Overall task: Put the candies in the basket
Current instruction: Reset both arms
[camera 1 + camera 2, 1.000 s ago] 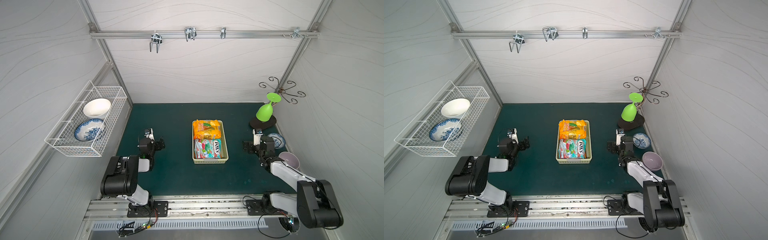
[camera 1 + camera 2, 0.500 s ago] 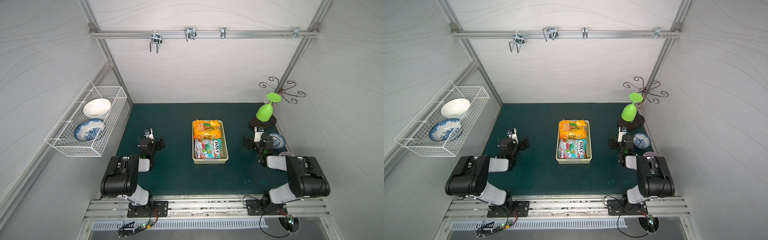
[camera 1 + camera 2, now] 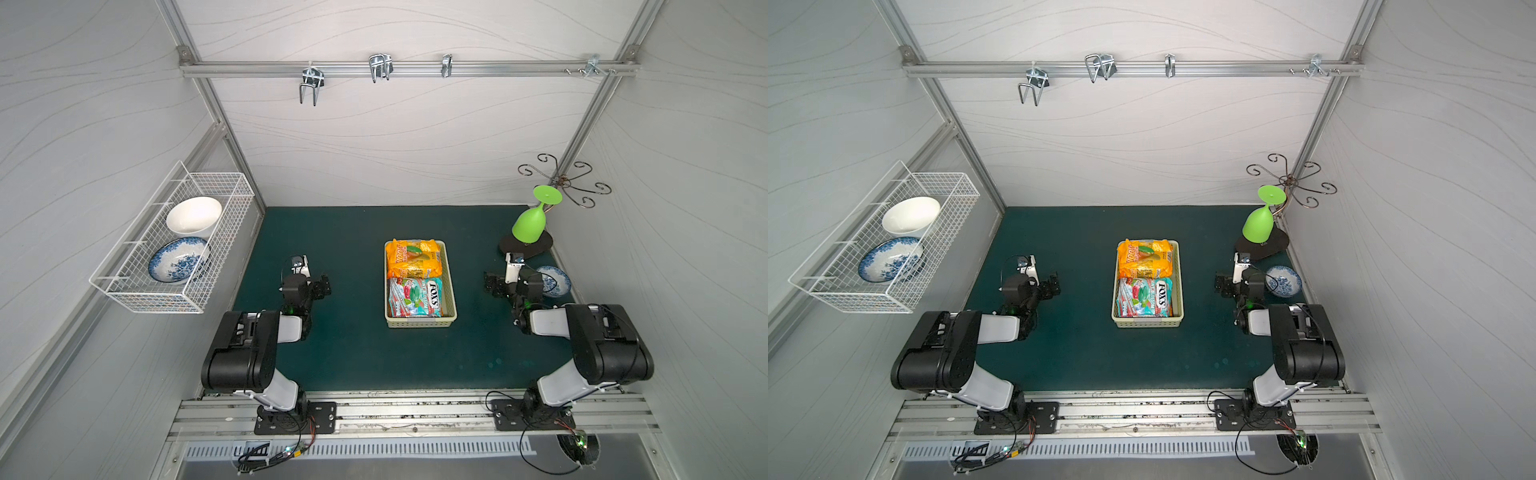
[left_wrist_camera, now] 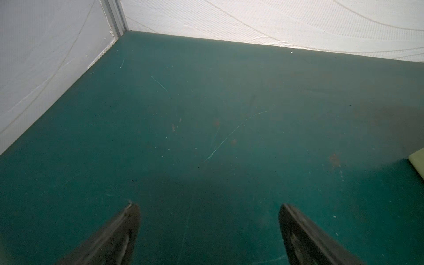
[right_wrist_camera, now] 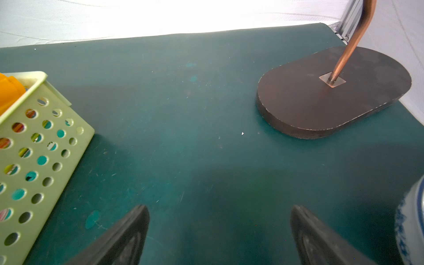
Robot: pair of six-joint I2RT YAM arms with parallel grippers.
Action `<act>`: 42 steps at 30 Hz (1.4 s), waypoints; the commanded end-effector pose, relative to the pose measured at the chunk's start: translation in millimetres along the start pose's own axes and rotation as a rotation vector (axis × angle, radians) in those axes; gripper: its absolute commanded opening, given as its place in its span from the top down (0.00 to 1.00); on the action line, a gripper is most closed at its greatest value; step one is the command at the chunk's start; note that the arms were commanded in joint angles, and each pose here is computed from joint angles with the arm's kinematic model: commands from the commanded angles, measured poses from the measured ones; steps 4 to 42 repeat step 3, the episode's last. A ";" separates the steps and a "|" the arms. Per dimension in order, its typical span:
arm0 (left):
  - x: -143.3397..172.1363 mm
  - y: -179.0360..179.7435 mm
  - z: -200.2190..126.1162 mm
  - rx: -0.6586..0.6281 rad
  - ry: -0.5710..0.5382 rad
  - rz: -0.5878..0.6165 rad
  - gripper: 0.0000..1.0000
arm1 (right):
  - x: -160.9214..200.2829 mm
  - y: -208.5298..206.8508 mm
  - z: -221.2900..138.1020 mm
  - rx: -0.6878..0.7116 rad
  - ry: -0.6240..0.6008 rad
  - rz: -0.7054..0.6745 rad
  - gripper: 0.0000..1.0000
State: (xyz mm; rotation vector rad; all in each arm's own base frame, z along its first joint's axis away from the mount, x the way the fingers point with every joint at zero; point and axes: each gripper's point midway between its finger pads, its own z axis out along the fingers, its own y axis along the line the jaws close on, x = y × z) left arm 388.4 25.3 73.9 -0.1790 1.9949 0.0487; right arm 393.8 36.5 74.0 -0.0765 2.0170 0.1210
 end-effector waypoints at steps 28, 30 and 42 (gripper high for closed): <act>-20.3 -1.9 3.8 -0.004 -0.056 0.007 0.01 | -11.0 2.2 2.0 0.004 -0.033 -0.019 0.01; -20.3 -1.9 3.8 -0.004 -0.056 0.007 0.01 | -11.0 2.2 2.0 0.004 -0.033 -0.019 0.01; -20.3 -1.9 3.8 -0.004 -0.056 0.007 0.01 | -11.0 2.2 2.0 0.004 -0.033 -0.019 0.01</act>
